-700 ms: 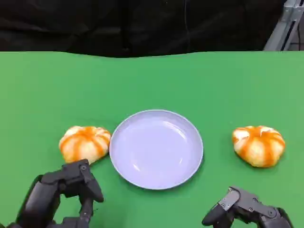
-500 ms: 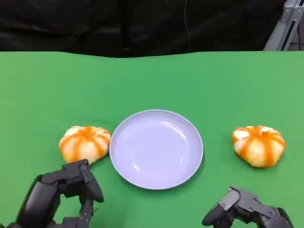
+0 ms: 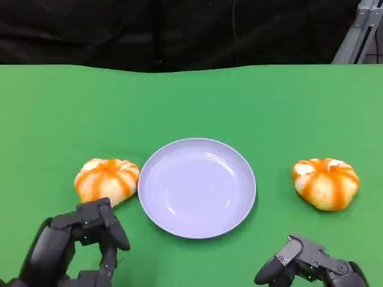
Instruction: Grasp the bread from the table and place it into the plate.
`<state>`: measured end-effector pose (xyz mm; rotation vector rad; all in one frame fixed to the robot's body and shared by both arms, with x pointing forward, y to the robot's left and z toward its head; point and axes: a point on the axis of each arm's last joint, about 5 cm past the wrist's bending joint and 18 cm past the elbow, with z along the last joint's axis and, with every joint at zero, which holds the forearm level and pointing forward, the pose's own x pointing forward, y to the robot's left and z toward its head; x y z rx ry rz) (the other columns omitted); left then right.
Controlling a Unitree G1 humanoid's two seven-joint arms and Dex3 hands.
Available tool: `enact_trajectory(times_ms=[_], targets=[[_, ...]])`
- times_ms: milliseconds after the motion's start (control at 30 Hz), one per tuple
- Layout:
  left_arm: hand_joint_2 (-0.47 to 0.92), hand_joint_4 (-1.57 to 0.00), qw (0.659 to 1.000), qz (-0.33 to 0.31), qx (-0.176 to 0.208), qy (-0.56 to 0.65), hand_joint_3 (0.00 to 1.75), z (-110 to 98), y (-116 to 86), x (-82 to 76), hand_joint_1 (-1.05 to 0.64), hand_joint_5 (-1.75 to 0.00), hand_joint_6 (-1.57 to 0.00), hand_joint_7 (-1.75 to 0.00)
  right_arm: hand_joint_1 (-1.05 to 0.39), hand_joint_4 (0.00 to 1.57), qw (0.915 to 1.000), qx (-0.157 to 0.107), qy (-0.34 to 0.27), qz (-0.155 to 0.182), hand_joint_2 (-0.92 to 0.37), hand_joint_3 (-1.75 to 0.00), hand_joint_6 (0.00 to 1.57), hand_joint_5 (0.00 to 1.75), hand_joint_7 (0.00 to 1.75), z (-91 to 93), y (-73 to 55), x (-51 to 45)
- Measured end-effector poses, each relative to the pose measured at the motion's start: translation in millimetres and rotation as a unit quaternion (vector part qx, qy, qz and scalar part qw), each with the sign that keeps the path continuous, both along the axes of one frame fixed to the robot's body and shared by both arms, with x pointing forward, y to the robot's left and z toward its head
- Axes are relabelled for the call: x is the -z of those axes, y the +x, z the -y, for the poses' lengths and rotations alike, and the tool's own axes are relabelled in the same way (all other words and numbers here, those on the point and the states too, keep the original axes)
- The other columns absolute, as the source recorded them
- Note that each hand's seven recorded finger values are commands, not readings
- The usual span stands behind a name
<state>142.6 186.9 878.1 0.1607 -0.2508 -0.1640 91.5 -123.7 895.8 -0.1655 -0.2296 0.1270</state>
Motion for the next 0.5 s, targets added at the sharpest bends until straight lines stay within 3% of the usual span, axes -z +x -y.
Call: enact_trajectory(times_ms=[67,133,200,300,367,500], targets=[[0.56,-0.63,1.0,0.003,-0.015,0.007,0.91,-1,0,-0.4,-0.14,-1.22,-0.53,-0.94,-0.08,0.7,1.0,0.0,0.0,0.0,-0.42,-1.22,0.74,1.59,1.28,-0.3,0.0,0.0],[0.77,-0.45,0.999,0.002,-0.025,0.021,0.44,-1,1,-0.4,-0.26,-0.98,-0.33,-0.67,-0.07,0.7,1.0,0.0,0.002,0.0,-0.41,-1.25,0.75,1.6,1.28,-0.7,0.1,-0.1],[0.87,-0.39,0.998,-0.002,-0.037,0.058,0.22,-1,1,-0.2,-0.3,-0.9,-0.28,-0.55,-0.07,0.7,1.0,-0.001,0.004,0.001,-0.4,-1.26,0.75,1.6,1.28,-1.5,0.6,0.0],[0.91,-0.36,0.995,0.0,-0.046,0.091,0.13,-1,3,-0.8,-0.31,-0.88,-0.27,-0.5,-0.07,0.7,1.0,-0.001,0.005,0.0,-0.4,-1.27,0.75,1.6,1.28,-1.8,0.9,0.3],[0.91,-0.17,0.993,0.004,-0.05,0.108,0.04,-1,4,-1.9,-0.44,-0.85,-0.23,-0.32,-0.08,0.71,1.0,-0.001,0.005,0.0,-0.39,-1.27,0.75,1.6,1.28,-2.0,1.2,0.3],[0.92,-0.1,0.975,0.009,-0.064,0.213,0.01,-2,12,-9.6,-0.54,-0.76,-0.21,-0.17,-0.07,0.72,1.0,-0.004,0.007,0.005,-0.38,-1.29,0.74,1.61,1.28,-4.5,3.5,-0.7]])
